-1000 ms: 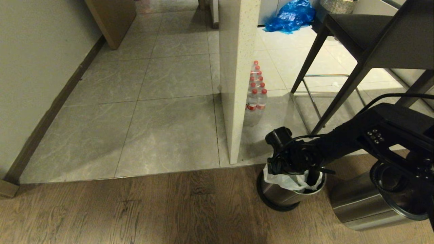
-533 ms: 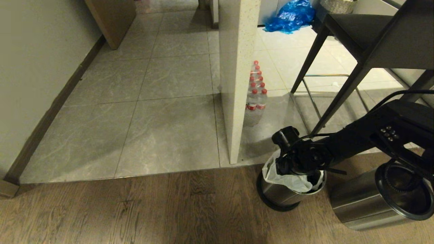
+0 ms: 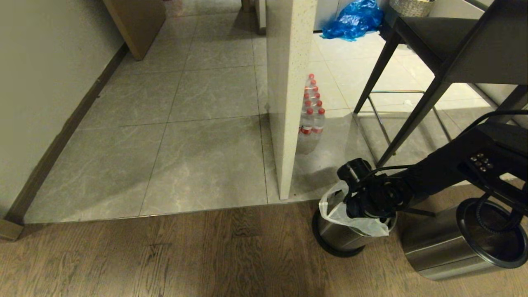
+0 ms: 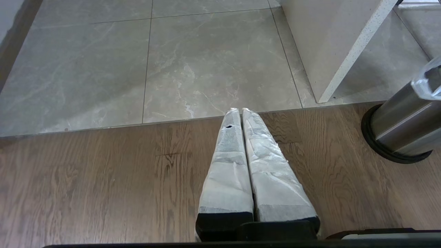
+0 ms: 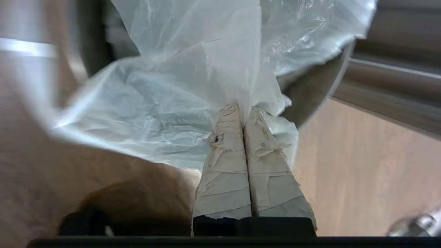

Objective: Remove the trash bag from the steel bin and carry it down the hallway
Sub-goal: Pick up the trash bag

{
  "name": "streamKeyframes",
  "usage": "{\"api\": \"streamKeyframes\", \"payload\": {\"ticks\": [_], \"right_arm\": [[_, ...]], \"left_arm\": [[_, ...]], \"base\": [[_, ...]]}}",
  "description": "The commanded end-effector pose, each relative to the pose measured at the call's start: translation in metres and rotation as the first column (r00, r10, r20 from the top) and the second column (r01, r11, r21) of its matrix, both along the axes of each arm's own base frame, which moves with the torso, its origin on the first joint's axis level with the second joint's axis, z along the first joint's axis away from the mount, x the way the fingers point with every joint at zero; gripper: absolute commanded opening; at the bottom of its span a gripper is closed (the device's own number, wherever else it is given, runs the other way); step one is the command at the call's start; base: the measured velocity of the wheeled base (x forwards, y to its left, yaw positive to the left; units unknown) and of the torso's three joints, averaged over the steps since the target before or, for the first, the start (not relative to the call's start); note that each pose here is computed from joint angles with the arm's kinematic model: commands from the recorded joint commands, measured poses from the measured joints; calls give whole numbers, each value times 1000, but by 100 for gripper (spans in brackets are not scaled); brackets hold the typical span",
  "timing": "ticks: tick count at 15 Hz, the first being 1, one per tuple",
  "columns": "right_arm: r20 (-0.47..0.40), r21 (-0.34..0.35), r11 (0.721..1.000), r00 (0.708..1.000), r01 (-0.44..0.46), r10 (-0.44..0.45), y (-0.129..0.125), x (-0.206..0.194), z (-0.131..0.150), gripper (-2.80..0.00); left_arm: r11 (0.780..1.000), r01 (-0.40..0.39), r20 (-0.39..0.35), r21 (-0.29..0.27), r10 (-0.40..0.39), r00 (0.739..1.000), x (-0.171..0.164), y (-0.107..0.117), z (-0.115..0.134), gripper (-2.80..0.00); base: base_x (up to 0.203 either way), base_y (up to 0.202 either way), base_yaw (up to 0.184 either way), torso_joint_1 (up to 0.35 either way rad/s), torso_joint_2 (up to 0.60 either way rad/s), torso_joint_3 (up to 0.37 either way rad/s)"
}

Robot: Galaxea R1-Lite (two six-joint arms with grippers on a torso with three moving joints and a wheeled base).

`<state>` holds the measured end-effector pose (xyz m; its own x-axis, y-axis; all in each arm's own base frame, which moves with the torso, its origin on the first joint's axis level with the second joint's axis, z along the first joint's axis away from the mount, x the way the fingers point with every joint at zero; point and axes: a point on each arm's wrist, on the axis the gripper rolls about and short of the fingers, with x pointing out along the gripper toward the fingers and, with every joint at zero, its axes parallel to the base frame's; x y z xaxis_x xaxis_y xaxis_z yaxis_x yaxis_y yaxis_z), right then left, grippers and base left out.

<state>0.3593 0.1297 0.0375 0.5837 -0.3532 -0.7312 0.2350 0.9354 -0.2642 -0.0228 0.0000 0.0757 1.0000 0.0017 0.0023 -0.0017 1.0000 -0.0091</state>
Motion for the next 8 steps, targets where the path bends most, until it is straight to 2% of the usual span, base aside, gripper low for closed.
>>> {"api": "streamKeyframes", "payload": {"ticks": [1, 6, 7, 8], "right_arm": [[-17, -14, 1000, 1000, 15, -15, -4, -1, -6, -280], [-32, -20, 1000, 999, 24, -24, -5, 4, -16, -280], [-38, -22, 999, 999, 24, -24, -6, 3, -18, 0], [-39, -23, 999, 999, 25, -26, -6, 3, -20, 0]], "left_arm": [[1000, 0, 2, 0, 0, 1000, 0, 0, 0, -280], [1000, 0, 2, 0, 0, 1000, 0, 0, 0, -280], [1000, 0, 2, 0, 0, 1000, 0, 0, 0, -280], [1000, 0, 2, 0, 0, 1000, 0, 0, 0, -280]], "base": [[0, 0, 0, 0, 0, 0], [0, 0, 0, 0, 0, 0], [0, 0, 0, 0, 0, 0], [0, 0, 0, 0, 0, 0]]}}
